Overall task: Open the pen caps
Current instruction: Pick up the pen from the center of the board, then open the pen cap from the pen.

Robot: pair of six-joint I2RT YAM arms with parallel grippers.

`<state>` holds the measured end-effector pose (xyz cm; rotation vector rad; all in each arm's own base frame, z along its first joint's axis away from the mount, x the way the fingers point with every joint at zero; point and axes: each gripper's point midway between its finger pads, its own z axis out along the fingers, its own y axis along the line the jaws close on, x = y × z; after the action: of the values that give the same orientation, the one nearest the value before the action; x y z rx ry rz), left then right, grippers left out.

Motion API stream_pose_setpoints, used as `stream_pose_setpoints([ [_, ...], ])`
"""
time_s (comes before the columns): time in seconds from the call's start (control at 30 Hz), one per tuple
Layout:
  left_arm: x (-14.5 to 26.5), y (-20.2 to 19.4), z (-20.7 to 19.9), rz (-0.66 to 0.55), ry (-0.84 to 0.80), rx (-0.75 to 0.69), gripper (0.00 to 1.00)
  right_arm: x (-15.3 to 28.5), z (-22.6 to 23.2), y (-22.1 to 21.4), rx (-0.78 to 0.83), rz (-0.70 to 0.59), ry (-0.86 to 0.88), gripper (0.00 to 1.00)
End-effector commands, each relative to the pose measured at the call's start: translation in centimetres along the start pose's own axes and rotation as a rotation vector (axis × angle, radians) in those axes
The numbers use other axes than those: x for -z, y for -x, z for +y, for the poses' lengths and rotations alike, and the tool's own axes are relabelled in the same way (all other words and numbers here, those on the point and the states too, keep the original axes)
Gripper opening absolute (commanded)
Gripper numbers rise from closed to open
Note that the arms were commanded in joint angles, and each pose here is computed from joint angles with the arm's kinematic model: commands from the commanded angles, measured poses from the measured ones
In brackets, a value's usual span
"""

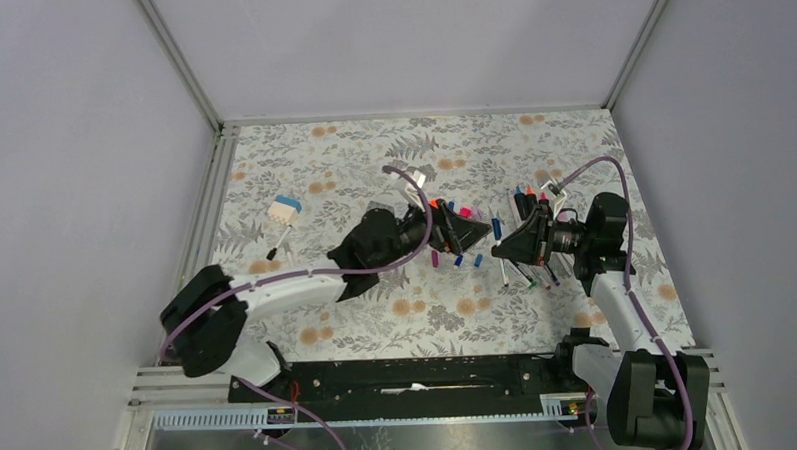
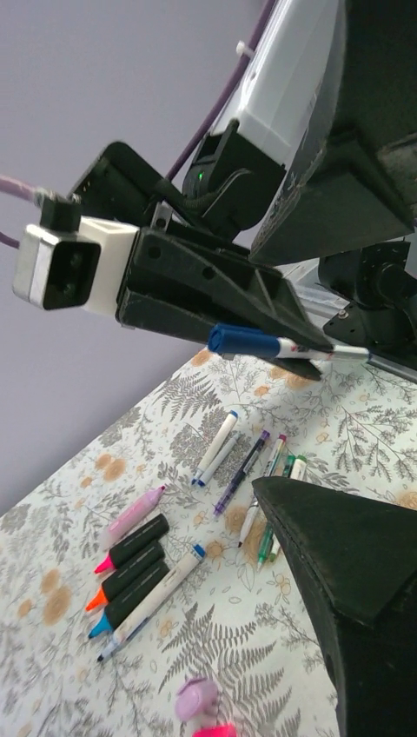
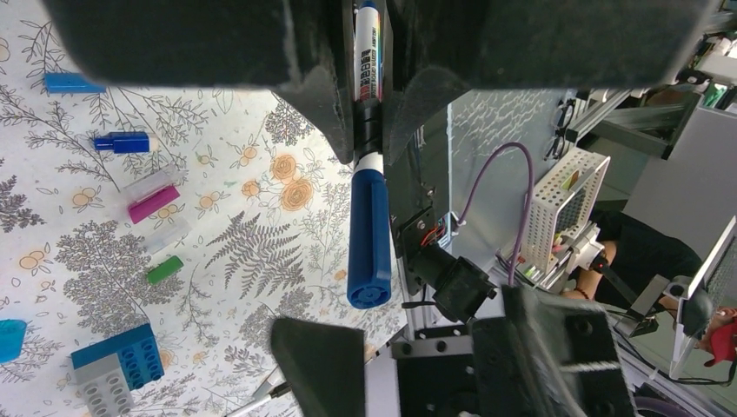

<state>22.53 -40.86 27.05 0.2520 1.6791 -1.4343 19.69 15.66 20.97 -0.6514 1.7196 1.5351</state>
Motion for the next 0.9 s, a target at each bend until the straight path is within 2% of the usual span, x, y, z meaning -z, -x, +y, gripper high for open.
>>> stream_pose_setpoints([
  [0.0, -2.7, 1.3, -3.4, -0.031, -0.150, 0.030, 0.97, -0.1, 0.6, -0.4, 0.026, 0.021, 0.043, 0.00],
  [0.03, -3.0, 1.1, -3.2, -0.033, -0.154, 0.036, 0.95, -0.1, 0.7, -0.3, 0.028, 0.021, 0.044, 0.00],
  [0.23, -4.9, -0.3, -3.0, 0.005, -0.190, 0.064, 0.66, -0.1, 0.8, -0.1, 0.022, 0.023, 0.046, 0.00],
  [0.4, -5.4, -1.0, -3.0, 0.031, -0.209, 0.075, 0.48, -0.2, 0.7, -0.1, -0.001, 0.025, 0.048, 0.00],
  [0.5, -5.5, -1.2, -3.4, 0.048, -0.229, 0.079, 0.30, -0.2, 0.6, 0.0, -0.006, 0.026, 0.050, 0.00],
  [0.67, -5.3, -1.8, -4.1, 0.070, -0.260, 0.088, 0.25, -0.2, 0.6, 0.1, -0.004, 0.024, 0.044, 0.00],
  [0.83, -5.1, -1.6, -4.8, 0.073, -0.291, 0.083, 0.10, -0.2, 0.5, 0.0, -0.012, 0.024, 0.044, 0.00],
  [0.87, -5.1, -1.5, -5.0, 0.071, -0.299, 0.076, 0.04, -0.2, 0.5, 0.0, -0.014, 0.025, 0.045, 0.00],
])
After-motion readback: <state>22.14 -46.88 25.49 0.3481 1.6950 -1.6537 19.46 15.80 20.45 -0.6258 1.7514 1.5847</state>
